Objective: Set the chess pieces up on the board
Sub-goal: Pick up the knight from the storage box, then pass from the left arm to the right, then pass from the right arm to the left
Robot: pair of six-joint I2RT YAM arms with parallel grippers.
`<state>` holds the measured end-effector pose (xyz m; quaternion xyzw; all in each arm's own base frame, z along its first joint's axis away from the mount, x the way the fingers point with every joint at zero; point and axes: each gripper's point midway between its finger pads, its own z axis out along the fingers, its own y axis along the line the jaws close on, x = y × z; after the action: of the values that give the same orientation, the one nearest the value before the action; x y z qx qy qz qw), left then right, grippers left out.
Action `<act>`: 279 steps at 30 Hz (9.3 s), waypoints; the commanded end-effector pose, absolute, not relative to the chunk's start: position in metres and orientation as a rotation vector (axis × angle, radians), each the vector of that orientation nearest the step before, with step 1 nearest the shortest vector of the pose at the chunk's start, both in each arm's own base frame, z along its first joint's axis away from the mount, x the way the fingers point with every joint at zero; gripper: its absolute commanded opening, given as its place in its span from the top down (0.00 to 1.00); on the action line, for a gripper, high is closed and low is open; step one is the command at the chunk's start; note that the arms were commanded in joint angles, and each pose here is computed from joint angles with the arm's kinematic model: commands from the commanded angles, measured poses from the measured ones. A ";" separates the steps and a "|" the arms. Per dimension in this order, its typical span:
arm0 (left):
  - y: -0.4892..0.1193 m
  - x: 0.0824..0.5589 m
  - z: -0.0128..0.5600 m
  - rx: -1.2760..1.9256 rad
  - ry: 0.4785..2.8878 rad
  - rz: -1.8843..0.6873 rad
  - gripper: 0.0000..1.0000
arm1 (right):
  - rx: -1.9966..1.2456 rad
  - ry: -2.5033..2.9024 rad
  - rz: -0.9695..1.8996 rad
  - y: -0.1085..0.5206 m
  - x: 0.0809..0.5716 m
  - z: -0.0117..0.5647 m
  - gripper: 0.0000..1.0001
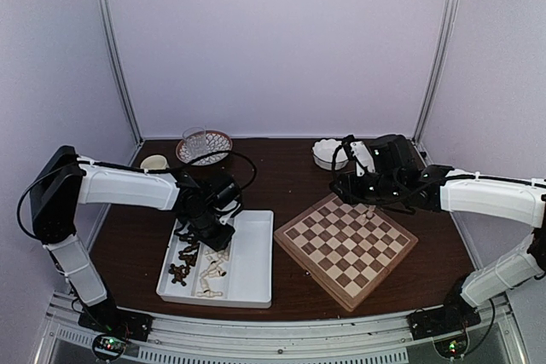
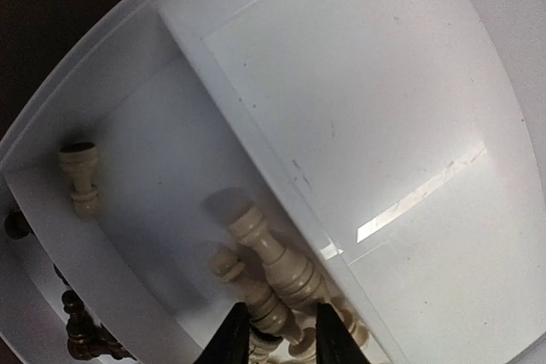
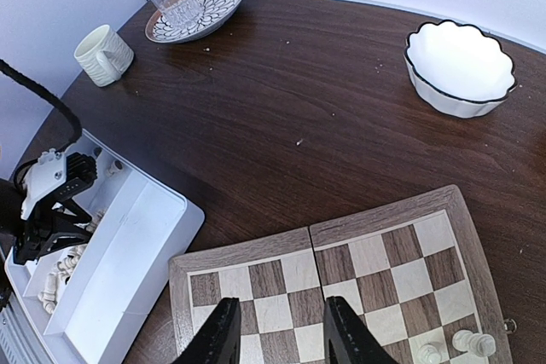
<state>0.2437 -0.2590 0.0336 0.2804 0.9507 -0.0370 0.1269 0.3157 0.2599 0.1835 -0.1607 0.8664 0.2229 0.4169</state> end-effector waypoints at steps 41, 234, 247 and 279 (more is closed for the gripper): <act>-0.234 0.261 0.034 0.723 2.764 0.043 0.73 | -0.405 2.151 0.570 0.260 0.313 0.189 0.64; -0.351 0.200 0.266 0.622 2.130 -1.452 0.29 | -1.171 1.576 0.583 0.373 0.174 0.214 0.95; -0.387 0.194 0.219 0.810 2.176 -1.617 0.36 | -1.217 1.590 0.459 0.373 0.185 0.197 0.98; -0.400 0.177 0.181 0.857 2.298 -1.657 0.59 | -1.325 1.609 0.478 0.391 0.180 0.177 1.00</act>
<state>0.1776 -0.3946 0.1766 0.2767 0.7818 -0.5517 0.0888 0.1802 0.3859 0.1692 -0.5378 0.6680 0.1923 0.4770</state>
